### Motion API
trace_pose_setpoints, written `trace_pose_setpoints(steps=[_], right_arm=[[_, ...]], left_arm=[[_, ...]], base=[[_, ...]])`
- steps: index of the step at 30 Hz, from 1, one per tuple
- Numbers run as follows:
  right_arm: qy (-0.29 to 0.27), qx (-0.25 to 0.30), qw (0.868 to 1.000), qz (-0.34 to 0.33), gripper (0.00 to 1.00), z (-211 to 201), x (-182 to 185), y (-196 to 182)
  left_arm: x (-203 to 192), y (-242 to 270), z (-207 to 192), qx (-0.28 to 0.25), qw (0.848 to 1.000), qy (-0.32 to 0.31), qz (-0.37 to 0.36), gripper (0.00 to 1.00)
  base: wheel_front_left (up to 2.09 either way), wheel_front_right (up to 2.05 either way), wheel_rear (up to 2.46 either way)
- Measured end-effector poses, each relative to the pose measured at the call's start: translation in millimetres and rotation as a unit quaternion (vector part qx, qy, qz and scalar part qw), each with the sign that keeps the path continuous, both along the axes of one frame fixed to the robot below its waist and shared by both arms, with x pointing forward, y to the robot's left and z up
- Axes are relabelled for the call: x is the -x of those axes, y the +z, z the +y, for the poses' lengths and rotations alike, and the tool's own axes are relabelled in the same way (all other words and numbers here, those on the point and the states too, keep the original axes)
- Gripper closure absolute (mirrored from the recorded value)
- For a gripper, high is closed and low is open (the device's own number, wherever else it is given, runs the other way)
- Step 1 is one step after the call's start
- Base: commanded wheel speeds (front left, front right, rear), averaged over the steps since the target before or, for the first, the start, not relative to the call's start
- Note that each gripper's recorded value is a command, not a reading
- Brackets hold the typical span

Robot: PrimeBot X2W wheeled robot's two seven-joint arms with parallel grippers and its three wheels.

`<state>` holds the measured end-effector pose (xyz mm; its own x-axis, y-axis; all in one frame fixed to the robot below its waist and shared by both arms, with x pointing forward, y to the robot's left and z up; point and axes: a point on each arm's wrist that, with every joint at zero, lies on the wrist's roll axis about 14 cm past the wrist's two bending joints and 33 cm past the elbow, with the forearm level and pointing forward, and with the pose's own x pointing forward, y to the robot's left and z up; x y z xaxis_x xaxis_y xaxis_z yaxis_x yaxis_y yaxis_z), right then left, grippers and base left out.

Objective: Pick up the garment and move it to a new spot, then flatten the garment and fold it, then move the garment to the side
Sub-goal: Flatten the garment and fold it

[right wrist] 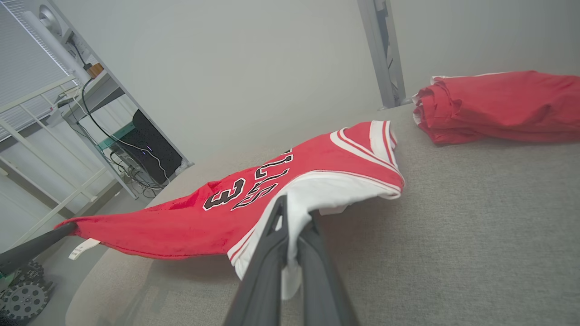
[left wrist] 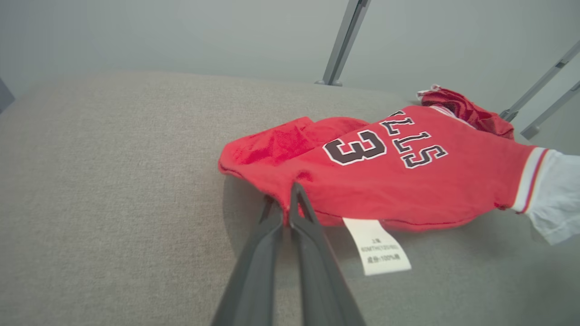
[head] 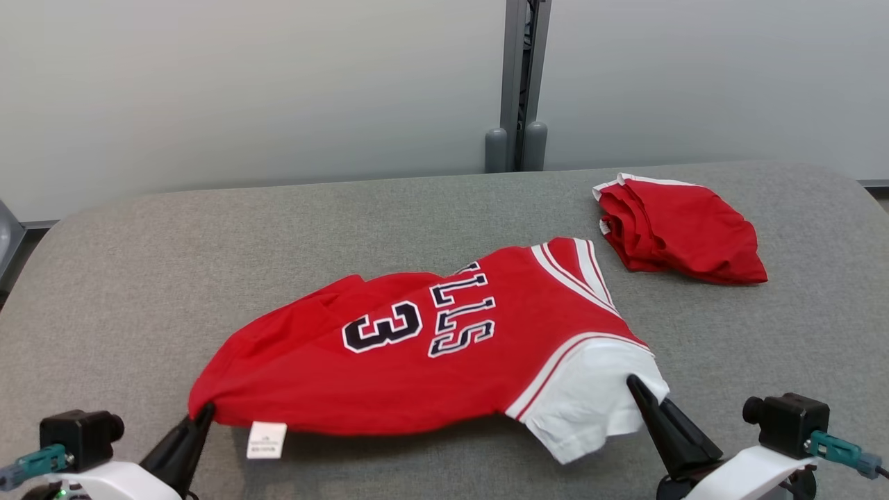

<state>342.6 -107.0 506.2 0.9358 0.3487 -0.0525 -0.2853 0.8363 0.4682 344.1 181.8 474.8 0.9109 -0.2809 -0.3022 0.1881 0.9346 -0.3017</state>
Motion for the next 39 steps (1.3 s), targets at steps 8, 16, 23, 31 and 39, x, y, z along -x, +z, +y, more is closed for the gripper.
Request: trace_pose_setpoints(steps=[8,16,23,31,39], right_arm=[[0.016,0.018,1.000,0.017,1.00,2,14,9],[0.074,0.062,0.993,0.073,1.00,16,1,5],[0.111,0.075,0.989,0.057,1.00,29,-66,34],[0.123,0.112,0.983,0.071,1.00,32,-160,35],[0.117,0.140,0.976,0.119,1.00,27,-238,18]], left_arm=[[25,2,-18,-0.010,0.997,-0.047,0.060,1.00],[15,-9,-18,-0.048,0.986,-0.091,0.128,1.00],[-42,-16,3,-0.108,0.966,-0.142,0.185,1.00],[-128,-22,13,-0.075,0.948,-0.169,0.260,1.00],[-221,-8,18,-0.072,0.956,-0.149,0.242,1.00]], base=[[0.00,0.00,0.00],[0.00,0.00,0.00],[0.00,0.00,0.00],[0.00,0.00,0.00],[0.00,0.00,0.00]])
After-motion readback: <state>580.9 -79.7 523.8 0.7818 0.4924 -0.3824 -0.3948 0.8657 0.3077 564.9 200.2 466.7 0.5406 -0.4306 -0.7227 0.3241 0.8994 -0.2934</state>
